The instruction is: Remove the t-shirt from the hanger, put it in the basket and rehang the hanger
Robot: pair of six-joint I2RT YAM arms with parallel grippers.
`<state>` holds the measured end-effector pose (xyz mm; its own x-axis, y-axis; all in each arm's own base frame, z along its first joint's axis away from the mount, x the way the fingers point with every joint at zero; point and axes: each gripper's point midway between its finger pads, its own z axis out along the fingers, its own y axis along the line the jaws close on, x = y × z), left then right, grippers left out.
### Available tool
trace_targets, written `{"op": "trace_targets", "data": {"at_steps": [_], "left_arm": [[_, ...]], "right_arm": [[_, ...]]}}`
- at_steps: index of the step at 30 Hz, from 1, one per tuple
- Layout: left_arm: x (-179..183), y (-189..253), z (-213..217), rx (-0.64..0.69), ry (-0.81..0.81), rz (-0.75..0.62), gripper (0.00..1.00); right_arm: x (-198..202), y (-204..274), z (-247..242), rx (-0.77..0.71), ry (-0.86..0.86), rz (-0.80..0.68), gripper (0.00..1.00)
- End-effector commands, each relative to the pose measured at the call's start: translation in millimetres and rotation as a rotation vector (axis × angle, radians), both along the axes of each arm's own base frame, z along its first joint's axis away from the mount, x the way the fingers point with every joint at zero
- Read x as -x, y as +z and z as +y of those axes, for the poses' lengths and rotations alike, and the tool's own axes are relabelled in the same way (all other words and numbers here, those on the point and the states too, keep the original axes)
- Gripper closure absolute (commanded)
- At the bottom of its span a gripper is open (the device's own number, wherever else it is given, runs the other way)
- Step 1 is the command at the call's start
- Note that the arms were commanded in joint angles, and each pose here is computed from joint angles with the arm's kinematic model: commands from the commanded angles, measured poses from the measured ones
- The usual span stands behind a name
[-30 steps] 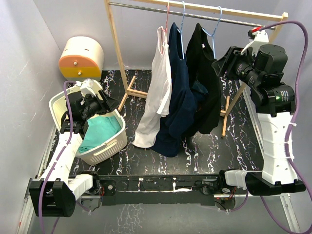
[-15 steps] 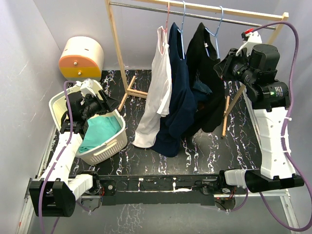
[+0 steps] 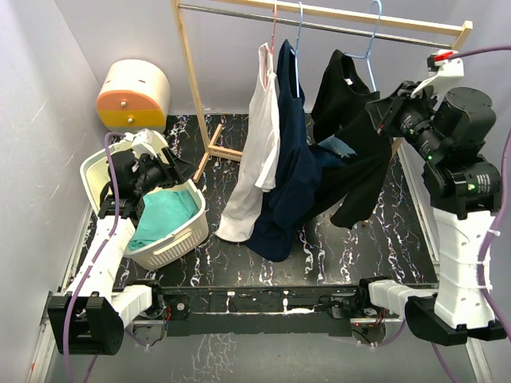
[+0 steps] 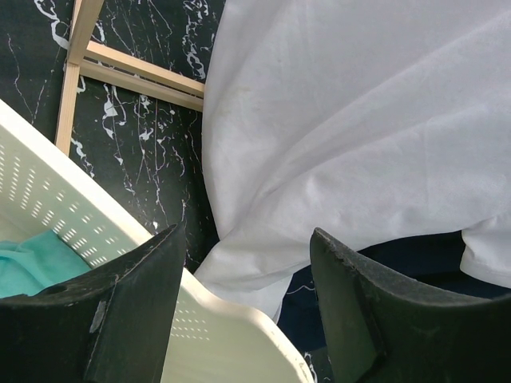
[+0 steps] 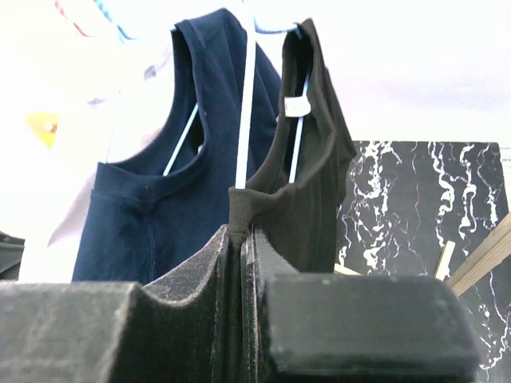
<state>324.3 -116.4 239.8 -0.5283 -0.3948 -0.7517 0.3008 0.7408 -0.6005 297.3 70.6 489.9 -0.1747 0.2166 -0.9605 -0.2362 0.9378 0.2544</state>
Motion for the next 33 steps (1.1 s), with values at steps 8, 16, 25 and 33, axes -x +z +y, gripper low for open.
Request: {"op": "trace_targets", "data": {"at_steps": [8, 16, 25, 33], "left_arm": [[0.7, 25.1, -12.3, 0.024, -0.086, -0.084, 0.38], [-5.3, 37.7, -21.3, 0.063, -0.142, -0.095, 0.38], [6.9, 116.6, -44.0, 0.2, -0.306, -0.211, 0.37], [74.7, 250.8, -59.6, 0.255, -0.538, -0.533, 0.33]], "right_arm": [[60.6, 51.4, -6.6, -0.023, -0.003, -0.15, 0.92], [113.1, 28.5, 4.7, -0.03, 0.091, -0.052, 0.92], [174.2, 42.4, 41.5, -0.066, 0.357, -0.131, 0.92], [233.7, 78.0, 82.9, -0.106, 0.724, -0.261, 0.92]]}}
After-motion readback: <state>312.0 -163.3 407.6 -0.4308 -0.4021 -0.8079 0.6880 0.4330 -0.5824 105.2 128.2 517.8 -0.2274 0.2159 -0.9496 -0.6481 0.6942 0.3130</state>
